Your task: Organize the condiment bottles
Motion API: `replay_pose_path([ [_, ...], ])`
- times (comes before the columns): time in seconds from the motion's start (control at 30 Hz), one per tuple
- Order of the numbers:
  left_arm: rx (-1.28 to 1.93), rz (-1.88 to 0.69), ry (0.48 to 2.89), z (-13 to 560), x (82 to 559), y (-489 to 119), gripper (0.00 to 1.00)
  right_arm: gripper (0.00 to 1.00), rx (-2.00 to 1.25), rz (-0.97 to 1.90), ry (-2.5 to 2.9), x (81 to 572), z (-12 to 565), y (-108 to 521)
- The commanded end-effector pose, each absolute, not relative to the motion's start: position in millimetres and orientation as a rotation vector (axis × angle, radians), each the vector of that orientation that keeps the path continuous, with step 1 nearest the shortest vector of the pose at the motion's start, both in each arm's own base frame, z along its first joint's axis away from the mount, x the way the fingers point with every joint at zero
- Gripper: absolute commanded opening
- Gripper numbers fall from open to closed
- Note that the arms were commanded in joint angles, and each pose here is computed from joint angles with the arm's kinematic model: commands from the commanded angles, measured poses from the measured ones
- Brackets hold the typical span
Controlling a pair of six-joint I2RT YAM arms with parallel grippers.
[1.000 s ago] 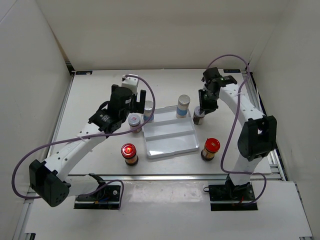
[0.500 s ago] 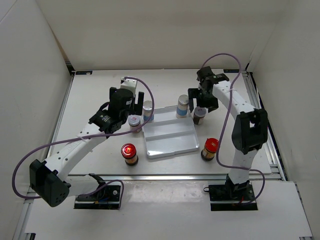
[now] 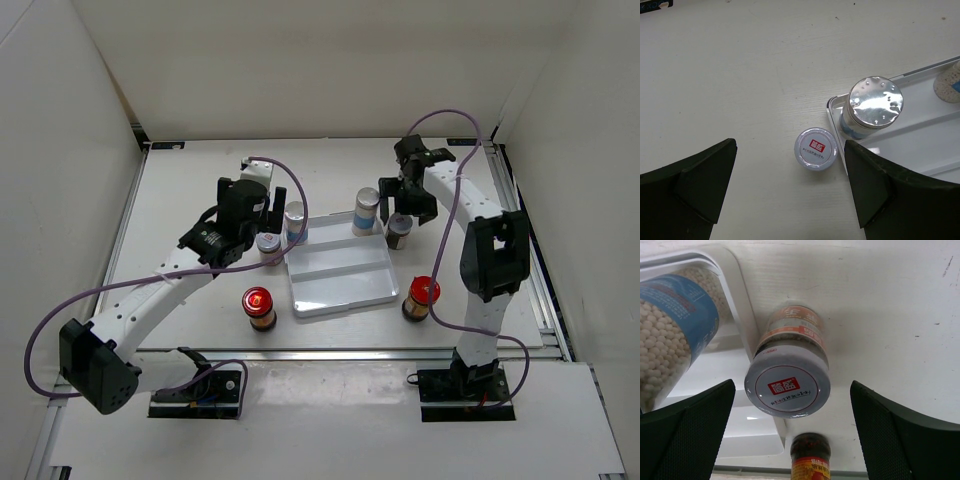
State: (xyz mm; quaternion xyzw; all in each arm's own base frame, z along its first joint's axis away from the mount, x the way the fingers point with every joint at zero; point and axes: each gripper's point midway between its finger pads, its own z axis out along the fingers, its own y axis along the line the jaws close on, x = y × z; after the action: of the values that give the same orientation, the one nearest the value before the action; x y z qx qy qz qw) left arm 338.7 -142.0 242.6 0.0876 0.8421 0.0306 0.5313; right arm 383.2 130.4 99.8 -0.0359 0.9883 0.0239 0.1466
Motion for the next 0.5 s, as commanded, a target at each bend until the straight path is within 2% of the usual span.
replay_pose_path([
  [0.0,0.175,0.075,1.980,255,334,-136,0.99,0.99,-0.044,0.069,2.816,397,98,128],
  [0.17,0.188,0.085,1.987,253,333,-135,0.99,0.94,-0.008,0.085,2.850,395,82,123],
  [0.2,0.193,0.091,1.995,251,332,-134,0.99,0.88,0.003,0.094,2.862,395,78,121],
  [0.3,0.193,0.091,1.995,251,332,-134,0.99,0.82,0.014,0.101,2.874,395,72,119],
  [0.33,0.193,0.091,1.995,251,332,-134,0.99,0.73,0.014,0.098,2.883,393,69,118],
  [0.4,0.193,0.091,1.995,251,332,-134,0.99,0.62,0.027,0.099,2.874,396,70,115],
  [0.43,0.193,0.091,1.995,251,332,-134,0.99,0.50,0.027,0.103,2.864,396,74,115],
  [0.47,0.193,0.091,1.995,251,332,-134,0.99,0.44,0.043,0.098,2.872,395,71,111],
])
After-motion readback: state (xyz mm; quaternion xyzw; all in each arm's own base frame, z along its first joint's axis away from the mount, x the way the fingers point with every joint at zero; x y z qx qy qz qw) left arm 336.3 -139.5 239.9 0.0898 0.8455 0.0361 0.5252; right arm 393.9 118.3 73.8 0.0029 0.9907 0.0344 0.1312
